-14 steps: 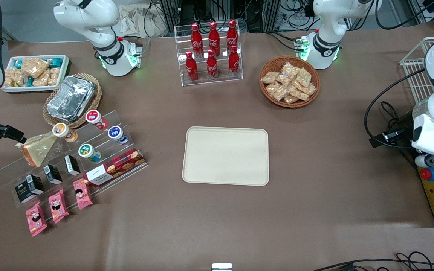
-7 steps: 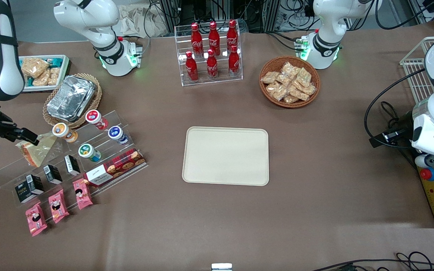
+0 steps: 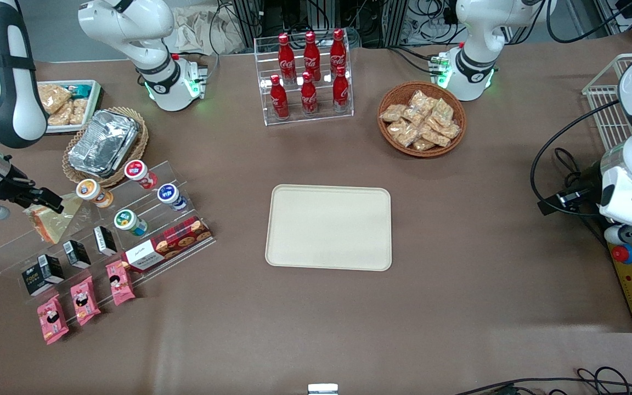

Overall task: Place sandwich on tray
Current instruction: 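Move the right gripper to the wrapped sandwich on the acrylic stand and grasp it, then lift the wrapped sandwich off the stand with the right gripper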

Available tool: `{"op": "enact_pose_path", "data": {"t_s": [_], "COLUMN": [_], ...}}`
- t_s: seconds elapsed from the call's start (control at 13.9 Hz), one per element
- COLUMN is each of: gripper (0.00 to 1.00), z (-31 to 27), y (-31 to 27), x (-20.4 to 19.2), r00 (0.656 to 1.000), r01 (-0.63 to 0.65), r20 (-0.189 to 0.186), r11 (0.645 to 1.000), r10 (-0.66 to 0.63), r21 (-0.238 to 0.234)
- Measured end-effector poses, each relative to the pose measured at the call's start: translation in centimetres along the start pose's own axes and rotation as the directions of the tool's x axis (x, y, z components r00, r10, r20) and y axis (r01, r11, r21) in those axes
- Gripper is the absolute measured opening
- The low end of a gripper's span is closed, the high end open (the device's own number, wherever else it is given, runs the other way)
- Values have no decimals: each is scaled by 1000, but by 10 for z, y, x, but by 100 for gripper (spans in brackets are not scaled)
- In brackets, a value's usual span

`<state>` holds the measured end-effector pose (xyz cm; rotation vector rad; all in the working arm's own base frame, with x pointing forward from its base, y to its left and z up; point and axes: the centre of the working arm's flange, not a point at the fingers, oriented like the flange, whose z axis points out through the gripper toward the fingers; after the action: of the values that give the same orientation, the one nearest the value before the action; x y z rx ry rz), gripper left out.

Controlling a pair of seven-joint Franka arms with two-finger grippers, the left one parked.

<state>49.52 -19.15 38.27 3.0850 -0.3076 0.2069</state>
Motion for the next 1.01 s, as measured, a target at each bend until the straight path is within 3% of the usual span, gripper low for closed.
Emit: {"op": "enact_pose_path", "data": {"t_s": [0.29, 0.57, 0.86, 1.01], "gripper": [93, 72, 62, 45], "z": [5, 8, 10, 10], "y": [0, 0, 0, 0], "x": [1, 1, 0, 0], "r00": [1000, 1000, 1000, 1000], "r01": [1, 1, 1, 1], "r20": [2, 6, 10, 8], "r11": [1000, 1000, 1000, 1000], "r10": [-1, -1, -1, -1], "r21": [-4, -5, -6, -6]}}
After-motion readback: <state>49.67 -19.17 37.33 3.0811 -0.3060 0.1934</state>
